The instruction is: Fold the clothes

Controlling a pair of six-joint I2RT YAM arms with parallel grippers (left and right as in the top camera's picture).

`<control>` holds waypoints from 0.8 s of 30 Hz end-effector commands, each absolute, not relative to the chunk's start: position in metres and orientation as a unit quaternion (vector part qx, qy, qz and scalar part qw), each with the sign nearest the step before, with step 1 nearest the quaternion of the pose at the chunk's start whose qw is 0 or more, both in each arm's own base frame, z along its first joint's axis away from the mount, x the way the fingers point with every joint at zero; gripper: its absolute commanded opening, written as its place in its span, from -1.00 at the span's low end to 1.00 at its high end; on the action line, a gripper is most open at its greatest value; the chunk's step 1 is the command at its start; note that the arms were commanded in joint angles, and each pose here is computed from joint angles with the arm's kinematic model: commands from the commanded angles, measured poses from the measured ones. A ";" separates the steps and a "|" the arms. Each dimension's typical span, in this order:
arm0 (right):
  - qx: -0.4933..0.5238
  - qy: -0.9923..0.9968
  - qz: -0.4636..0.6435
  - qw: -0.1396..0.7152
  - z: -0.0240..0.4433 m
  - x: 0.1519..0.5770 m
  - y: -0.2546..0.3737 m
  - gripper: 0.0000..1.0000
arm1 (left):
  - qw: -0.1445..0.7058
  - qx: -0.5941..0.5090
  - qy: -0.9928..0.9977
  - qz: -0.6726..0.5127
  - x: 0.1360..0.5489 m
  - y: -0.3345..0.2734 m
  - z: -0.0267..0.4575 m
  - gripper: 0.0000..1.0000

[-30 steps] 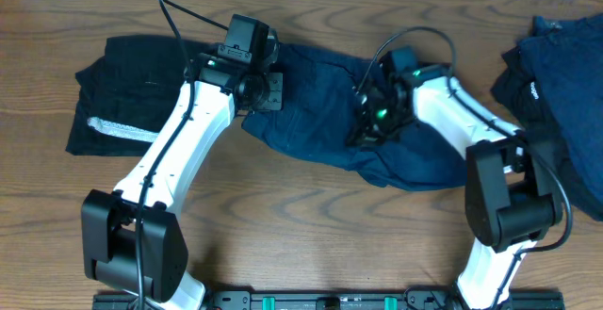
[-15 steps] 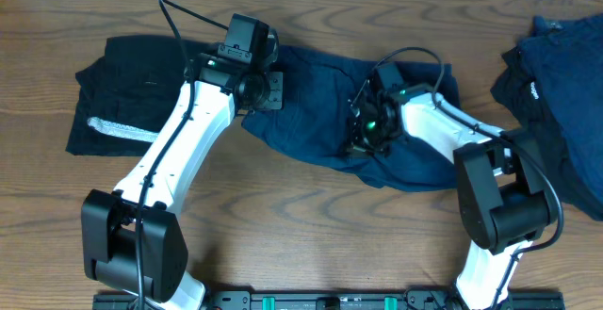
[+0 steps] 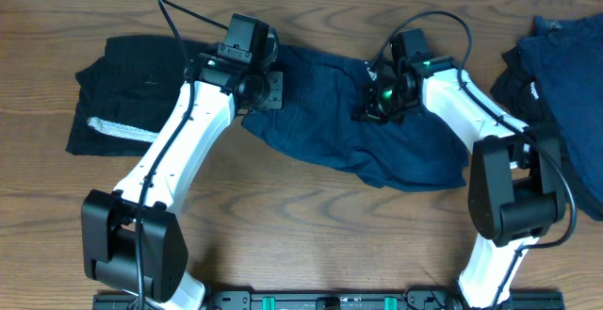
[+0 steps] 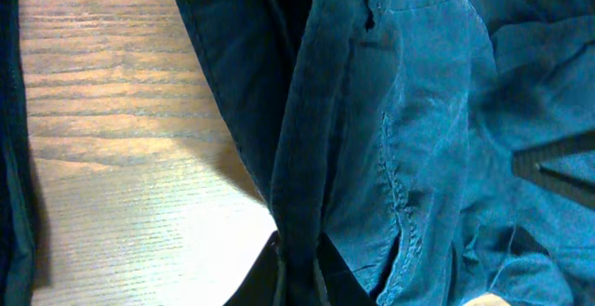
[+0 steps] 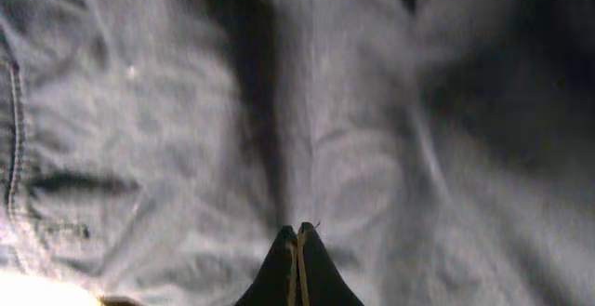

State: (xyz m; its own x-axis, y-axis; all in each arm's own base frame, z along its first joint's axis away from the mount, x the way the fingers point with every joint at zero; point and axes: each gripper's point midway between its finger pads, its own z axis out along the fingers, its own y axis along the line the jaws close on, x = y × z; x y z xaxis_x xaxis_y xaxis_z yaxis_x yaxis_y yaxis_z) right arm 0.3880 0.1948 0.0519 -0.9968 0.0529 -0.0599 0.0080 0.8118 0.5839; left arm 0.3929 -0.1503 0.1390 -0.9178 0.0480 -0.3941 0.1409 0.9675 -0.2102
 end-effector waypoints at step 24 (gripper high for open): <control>0.029 0.930 0.331 0.155 0.064 0.483 0.186 -0.98 | 0.238 0.048 0.962 -0.123 0.394 -0.147 0.176 -0.83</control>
State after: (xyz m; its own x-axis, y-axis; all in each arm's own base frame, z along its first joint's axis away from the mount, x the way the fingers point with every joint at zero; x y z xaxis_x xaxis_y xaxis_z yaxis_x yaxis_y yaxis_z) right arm 0.4775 0.1896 0.0564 -0.9586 0.1519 -0.2407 -0.0369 0.7722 0.6343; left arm 0.3883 -0.1488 0.1570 -0.9047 0.0410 -0.4241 0.1455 0.9653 -0.2170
